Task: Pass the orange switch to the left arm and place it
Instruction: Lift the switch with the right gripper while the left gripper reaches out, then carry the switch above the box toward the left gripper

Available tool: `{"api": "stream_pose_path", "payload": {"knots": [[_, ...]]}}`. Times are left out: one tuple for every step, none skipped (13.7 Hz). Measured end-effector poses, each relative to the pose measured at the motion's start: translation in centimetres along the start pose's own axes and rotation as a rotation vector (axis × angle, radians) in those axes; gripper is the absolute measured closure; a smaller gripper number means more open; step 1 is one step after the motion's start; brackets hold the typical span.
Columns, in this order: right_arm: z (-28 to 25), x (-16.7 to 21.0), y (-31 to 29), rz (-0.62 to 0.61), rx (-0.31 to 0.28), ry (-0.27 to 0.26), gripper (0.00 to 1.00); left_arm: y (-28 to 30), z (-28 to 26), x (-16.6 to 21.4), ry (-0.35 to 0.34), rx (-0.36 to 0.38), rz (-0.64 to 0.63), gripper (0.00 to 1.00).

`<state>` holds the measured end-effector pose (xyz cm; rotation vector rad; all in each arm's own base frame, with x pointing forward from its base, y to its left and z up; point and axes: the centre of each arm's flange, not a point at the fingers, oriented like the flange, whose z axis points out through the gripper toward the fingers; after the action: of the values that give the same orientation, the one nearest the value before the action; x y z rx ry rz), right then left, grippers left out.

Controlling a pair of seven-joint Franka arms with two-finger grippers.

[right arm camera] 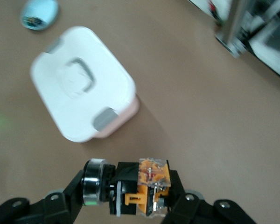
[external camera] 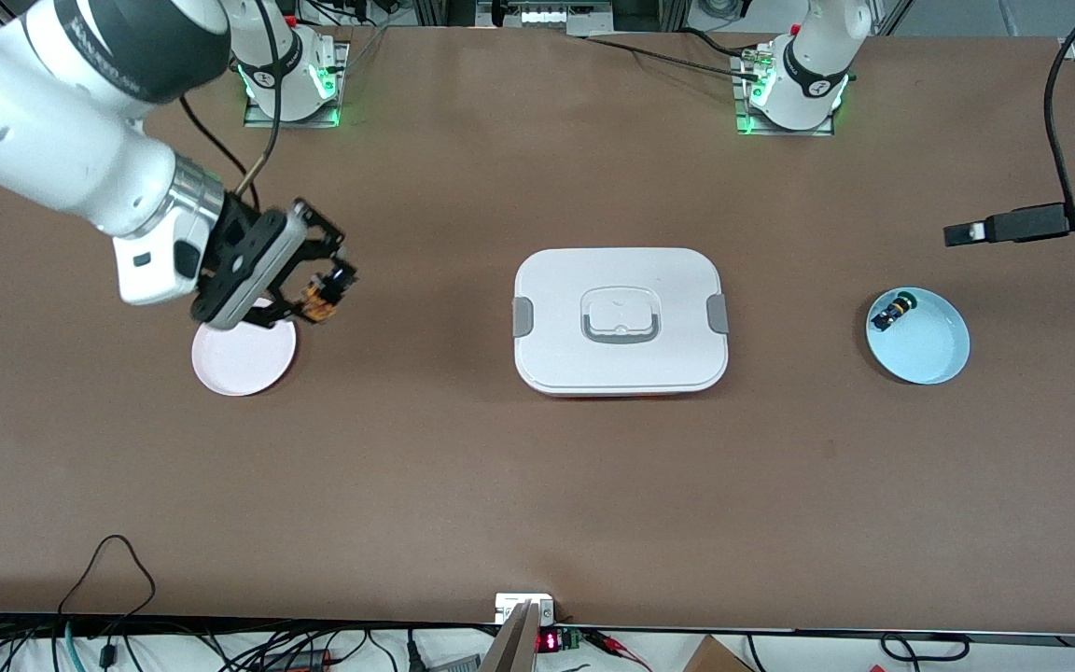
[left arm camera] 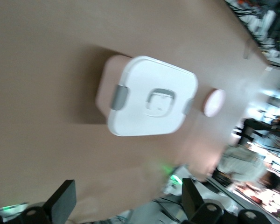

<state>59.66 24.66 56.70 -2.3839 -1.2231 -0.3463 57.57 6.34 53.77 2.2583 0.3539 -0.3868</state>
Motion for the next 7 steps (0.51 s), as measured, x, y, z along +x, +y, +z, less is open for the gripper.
{"api": "stream_pose_path", "payload": {"knots": [[0.2,0.5,-0.7,-0.071,0.052,0.042,0.27,-0.2,1.3,0.6,-0.036,-0.088,-0.009,0.0],[0.5,0.7,-0.8,-0.148,0.093,0.077,0.27,-0.4,2.7,1.2,-0.07,-0.18,-0.023,0.0],[1.2,0.8,-0.5,-0.216,0.134,0.116,0.27,-0.7,4.1,1.8,-0.104,-0.272,-0.04,0.0],[2.1,0.9,-0.2,-0.279,0.178,0.17,0.27,-1.0,5.7,2.3,-0.139,-0.36,-0.06,0.0],[3.0,1.2,0.0,-0.343,0.21,0.228,0.27,-1.1,7.3,2.7,-0.172,-0.435,-0.079,0.0],[4.0,1.6,0.1,-0.4,0.236,0.286,0.27,-1.0,8.9,3.1,-0.192,-0.491,-0.095,0.0],[5.0,2.0,-0.1,-0.438,0.266,0.342,0.27,-0.4,10.4,3.5,-0.192,-0.528,-0.106,0.0]]}}
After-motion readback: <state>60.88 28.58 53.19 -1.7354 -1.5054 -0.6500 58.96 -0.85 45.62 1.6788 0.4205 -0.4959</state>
